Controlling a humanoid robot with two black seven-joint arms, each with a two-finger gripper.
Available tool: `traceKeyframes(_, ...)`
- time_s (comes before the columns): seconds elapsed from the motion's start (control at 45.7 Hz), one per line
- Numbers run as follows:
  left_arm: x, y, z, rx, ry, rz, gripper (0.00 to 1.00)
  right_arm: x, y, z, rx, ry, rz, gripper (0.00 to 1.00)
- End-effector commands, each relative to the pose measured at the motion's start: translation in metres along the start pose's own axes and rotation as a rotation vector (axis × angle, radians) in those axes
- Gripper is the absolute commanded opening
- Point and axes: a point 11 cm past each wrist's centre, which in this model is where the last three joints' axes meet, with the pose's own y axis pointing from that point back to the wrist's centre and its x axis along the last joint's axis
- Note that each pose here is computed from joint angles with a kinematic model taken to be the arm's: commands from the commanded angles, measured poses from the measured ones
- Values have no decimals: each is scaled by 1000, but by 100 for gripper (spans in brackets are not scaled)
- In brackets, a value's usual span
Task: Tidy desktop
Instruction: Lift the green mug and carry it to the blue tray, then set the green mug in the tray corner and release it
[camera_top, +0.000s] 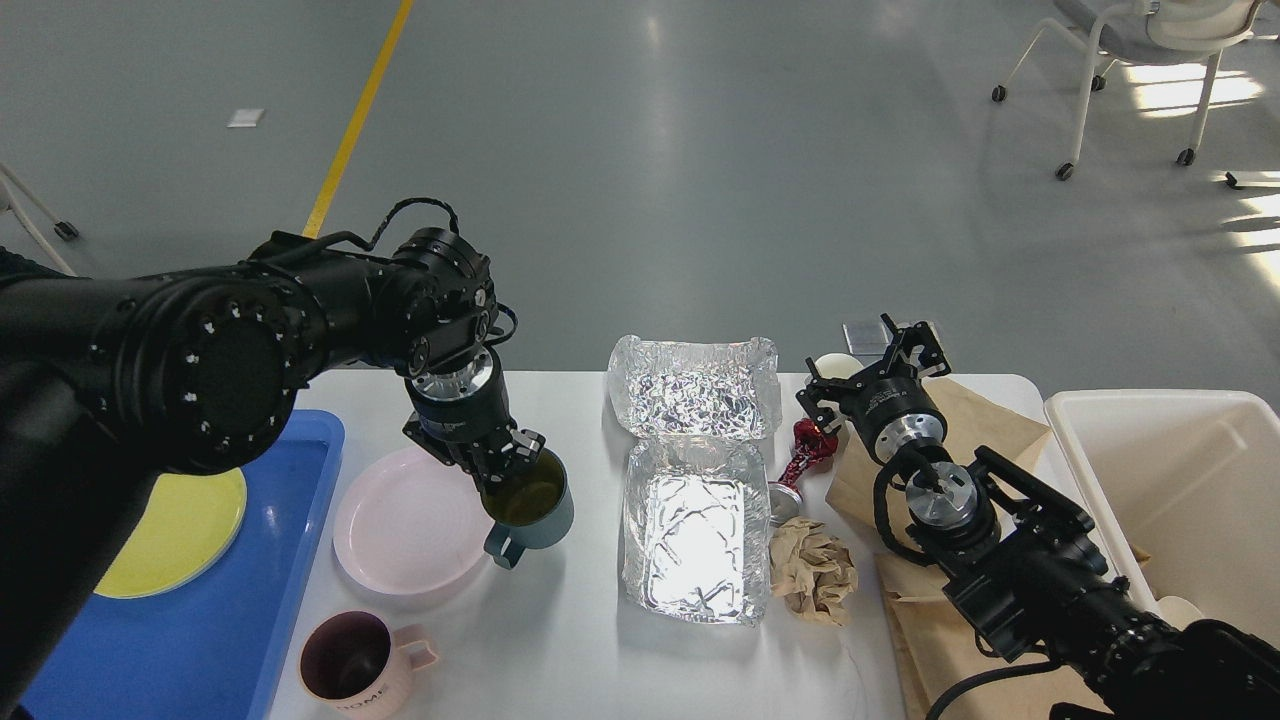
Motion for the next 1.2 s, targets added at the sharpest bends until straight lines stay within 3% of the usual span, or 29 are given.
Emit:
traceKeyframes(0.0,0,23,-21,7,41,12,0,0,0,0,0,0,0,100)
traceKeyframes(0.263,-17,62,-142,-30,333,88,0,0,0,0,0,0,0,100)
traceKeyframes(0.525,-78,56,-248,75,579,49,0,0,0,0,0,0,0,100)
traceKeyframes(0.963,-202,37,-350,135,906,-55,0,0,0,0,0,0,0,100)
traceKeyframes(1.182,-255,36,-382,161,1036,-72,0,0,0,0,0,0,0,100)
